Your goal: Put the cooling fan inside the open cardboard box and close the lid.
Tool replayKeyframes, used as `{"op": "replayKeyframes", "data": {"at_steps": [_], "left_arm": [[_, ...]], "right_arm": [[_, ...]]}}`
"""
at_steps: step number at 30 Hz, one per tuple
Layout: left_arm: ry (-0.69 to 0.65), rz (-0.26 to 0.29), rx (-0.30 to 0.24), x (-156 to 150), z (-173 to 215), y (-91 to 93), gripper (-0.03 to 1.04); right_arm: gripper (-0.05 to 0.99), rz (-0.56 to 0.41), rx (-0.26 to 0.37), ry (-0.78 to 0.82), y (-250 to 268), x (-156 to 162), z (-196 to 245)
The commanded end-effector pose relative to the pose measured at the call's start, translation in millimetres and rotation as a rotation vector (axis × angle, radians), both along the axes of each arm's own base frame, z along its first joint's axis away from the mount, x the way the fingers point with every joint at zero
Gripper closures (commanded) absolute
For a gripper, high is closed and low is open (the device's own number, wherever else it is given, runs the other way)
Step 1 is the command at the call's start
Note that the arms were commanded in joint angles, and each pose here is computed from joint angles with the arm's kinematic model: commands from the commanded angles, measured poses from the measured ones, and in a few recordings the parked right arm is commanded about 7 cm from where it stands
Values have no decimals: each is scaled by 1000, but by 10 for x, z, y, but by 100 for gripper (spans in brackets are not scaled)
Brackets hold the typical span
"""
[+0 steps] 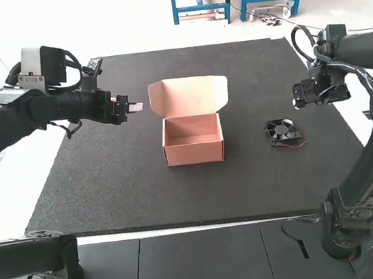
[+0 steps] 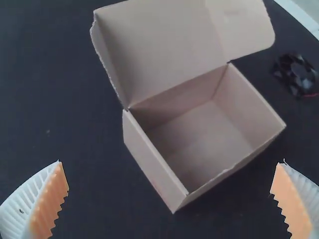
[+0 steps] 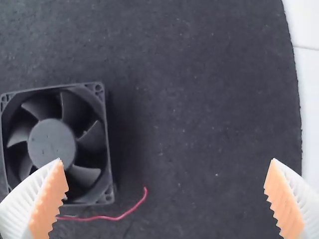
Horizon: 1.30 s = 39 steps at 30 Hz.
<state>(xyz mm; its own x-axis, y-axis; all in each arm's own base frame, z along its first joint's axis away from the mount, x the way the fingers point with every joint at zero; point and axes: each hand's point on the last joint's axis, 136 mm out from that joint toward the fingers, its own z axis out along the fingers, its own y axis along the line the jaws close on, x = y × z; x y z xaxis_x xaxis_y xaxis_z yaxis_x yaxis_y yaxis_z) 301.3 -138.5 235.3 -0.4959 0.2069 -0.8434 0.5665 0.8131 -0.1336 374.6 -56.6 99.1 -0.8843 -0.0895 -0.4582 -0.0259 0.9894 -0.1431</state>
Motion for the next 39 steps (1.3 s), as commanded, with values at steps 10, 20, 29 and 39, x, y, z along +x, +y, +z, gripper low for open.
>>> {"op": "replayKeyframes", "data": {"at_steps": [10, 20, 29, 39], "left_arm": [[22, -27, 50, -38, -85, 15, 5], [21, -21, 50, -31, -55, 34, 5], [17, -18, 45, -24, -32, 32, 5], [-9, -7, 37, 22, 65, 52, 5]], "right_arm": [[4, -25, 24, 57, 1, 127, -231], [5, -41, 39, 109, 2, 196, -419], [5, -48, 46, 149, 11, 255, -505], [5, -45, 66, 258, 55, 80, -653]]}}
